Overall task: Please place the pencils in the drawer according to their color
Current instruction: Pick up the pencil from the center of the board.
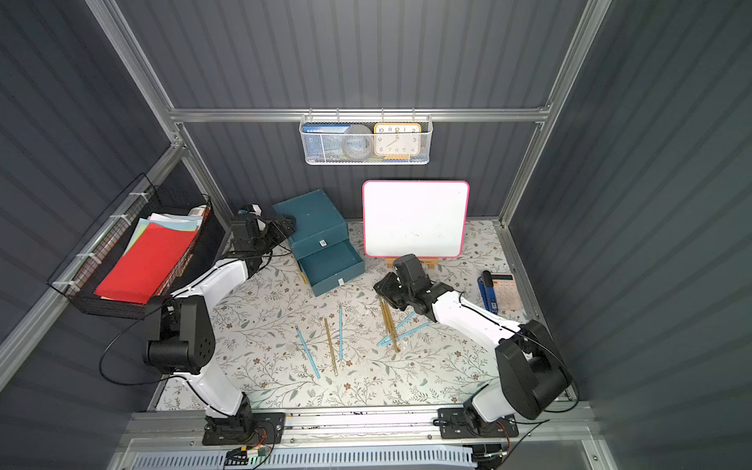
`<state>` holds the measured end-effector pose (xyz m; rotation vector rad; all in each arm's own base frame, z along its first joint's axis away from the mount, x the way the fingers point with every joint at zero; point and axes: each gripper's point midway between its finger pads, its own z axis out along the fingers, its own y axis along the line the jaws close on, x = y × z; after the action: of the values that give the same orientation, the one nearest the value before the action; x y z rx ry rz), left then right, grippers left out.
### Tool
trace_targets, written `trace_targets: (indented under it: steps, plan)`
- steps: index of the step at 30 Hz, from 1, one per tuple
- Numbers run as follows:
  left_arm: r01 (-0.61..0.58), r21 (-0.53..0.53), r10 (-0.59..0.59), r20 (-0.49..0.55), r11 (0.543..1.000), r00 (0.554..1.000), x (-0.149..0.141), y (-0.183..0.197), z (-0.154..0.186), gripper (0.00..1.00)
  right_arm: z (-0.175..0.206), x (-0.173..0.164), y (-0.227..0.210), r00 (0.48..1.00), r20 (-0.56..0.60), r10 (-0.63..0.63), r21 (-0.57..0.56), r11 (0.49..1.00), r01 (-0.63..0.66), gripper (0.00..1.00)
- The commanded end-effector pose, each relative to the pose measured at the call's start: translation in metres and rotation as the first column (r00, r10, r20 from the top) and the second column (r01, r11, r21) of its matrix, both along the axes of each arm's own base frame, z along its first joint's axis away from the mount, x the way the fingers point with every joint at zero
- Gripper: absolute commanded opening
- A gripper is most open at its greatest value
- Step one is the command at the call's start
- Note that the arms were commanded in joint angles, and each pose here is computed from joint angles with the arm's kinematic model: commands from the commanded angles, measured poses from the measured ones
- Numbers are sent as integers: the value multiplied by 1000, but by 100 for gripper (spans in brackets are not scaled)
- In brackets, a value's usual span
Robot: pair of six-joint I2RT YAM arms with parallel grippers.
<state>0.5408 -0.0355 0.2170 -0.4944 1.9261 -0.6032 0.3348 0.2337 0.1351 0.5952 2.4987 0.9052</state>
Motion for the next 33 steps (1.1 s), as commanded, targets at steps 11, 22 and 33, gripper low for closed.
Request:
trace_targets:
  steps: [11,22,33]
  plan:
    - [30,11,-30,-5,999,1000,-4,-6,10,100,-58,-18,-51,966,-197,166,-461,854,-240,37]
    - [31,9,-31,-7,999,999,-3,-6,8,100,-85,-14,-42,938,-268,218,-462,826,-324,36]
    - [30,8,-30,-7,1000,1000,-2,-6,7,100,-102,-14,-29,921,-300,248,-417,834,-360,35]
